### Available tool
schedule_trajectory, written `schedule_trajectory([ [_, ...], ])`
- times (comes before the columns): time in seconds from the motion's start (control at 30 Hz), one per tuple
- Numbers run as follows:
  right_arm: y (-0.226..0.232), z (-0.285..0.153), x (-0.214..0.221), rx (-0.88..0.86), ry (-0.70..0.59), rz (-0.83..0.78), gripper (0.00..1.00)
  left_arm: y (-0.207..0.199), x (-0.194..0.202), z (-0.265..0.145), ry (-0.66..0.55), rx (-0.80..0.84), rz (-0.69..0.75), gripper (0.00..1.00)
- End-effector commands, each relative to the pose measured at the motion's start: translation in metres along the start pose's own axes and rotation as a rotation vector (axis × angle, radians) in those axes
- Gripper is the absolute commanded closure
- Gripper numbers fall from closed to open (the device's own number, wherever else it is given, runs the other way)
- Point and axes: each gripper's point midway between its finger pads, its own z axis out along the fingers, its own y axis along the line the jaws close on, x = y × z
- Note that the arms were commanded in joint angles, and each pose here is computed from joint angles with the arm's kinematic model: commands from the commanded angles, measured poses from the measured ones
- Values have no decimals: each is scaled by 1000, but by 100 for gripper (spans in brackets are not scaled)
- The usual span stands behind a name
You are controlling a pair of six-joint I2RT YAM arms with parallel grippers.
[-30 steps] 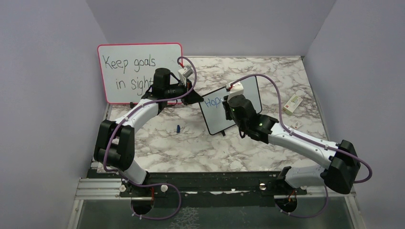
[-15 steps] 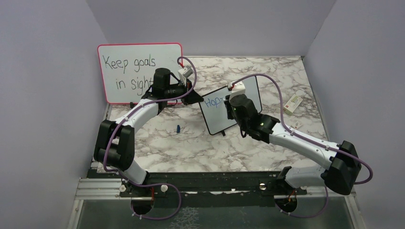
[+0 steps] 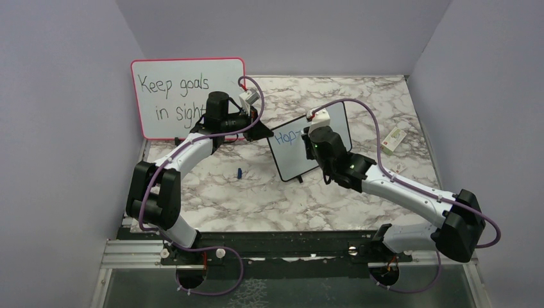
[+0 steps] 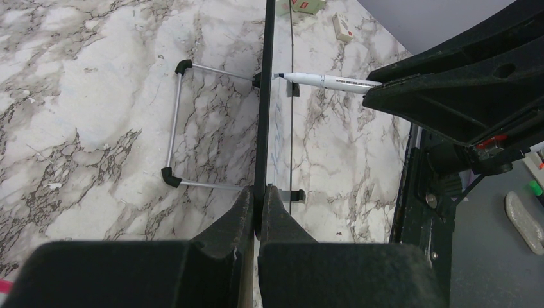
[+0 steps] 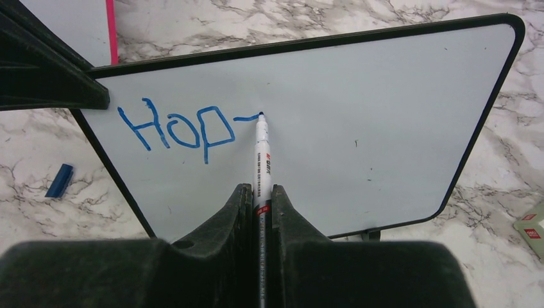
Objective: Write a sentence on the whiteboard
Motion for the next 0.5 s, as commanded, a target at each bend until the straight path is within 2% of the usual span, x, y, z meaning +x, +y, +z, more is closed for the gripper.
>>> schedule_trajectory([
  [0.0, -1, 2, -23, 6, -64, 23, 99, -2, 8, -1, 33, 14, -1, 100],
  [0.47, 13, 5, -29, -63, -81, 12, 99, 0, 9, 0, 35, 12, -4, 100],
])
